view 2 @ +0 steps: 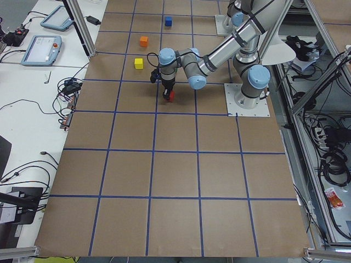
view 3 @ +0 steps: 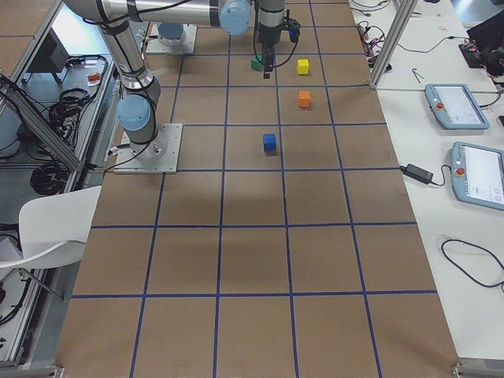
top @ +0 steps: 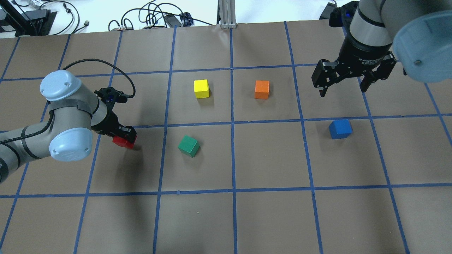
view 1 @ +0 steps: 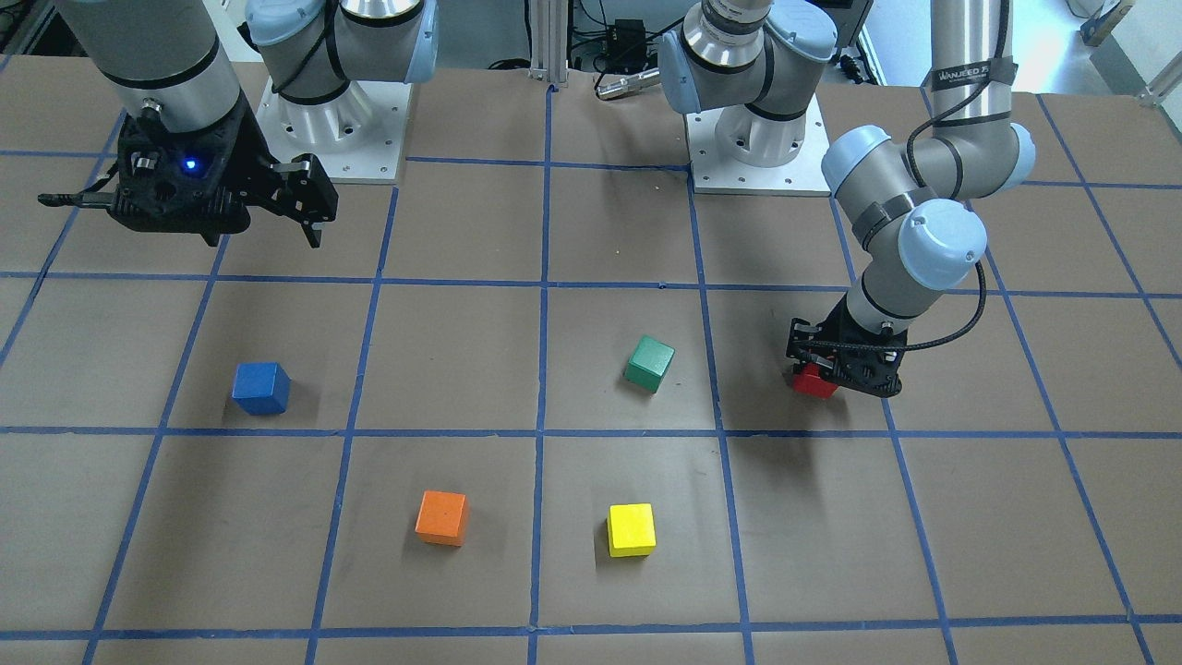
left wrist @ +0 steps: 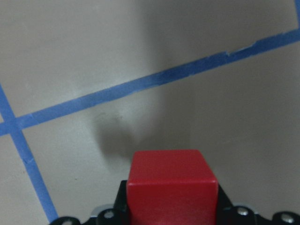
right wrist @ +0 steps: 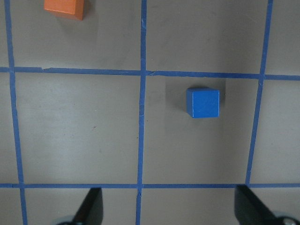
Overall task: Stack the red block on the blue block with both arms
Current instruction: 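Carry the red cube with the left gripper to the table center and release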
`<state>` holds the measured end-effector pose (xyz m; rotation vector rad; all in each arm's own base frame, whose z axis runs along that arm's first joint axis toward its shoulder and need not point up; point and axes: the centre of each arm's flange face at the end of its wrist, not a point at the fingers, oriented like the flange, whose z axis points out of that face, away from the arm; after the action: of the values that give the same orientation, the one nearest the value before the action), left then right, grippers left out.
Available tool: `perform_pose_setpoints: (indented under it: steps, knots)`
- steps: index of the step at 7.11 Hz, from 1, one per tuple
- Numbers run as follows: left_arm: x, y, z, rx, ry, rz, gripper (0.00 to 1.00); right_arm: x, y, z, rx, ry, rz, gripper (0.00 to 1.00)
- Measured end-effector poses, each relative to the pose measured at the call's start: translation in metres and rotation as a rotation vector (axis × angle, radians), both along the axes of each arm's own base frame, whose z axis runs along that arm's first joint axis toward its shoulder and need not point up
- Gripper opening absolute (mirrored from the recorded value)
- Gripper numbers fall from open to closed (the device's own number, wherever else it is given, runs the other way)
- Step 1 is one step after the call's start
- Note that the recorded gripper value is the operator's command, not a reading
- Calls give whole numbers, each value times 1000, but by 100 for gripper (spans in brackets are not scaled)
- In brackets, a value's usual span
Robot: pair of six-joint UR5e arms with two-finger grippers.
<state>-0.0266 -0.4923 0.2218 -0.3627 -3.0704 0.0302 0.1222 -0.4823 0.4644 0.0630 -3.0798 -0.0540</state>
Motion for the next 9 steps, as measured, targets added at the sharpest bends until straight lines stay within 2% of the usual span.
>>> perform_pose_setpoints:
  steps: [4, 6, 8, 9]
  knots:
    - [-185, -42, 85, -35, 36, 134, 0, 1, 0, 0, 2, 1, 1, 100]
    - [-255, -44, 76, -19, 40, 161, 0, 0, 0, 0, 3, 1, 0, 100]
    - [-291, -40, 49, 9, 32, 185, 0, 0, 0, -1, 3, 2, 1, 100]
    - [-301, -40, 36, 15, 30, 186, 20, 0, 0, -2, 4, 2, 1, 100]
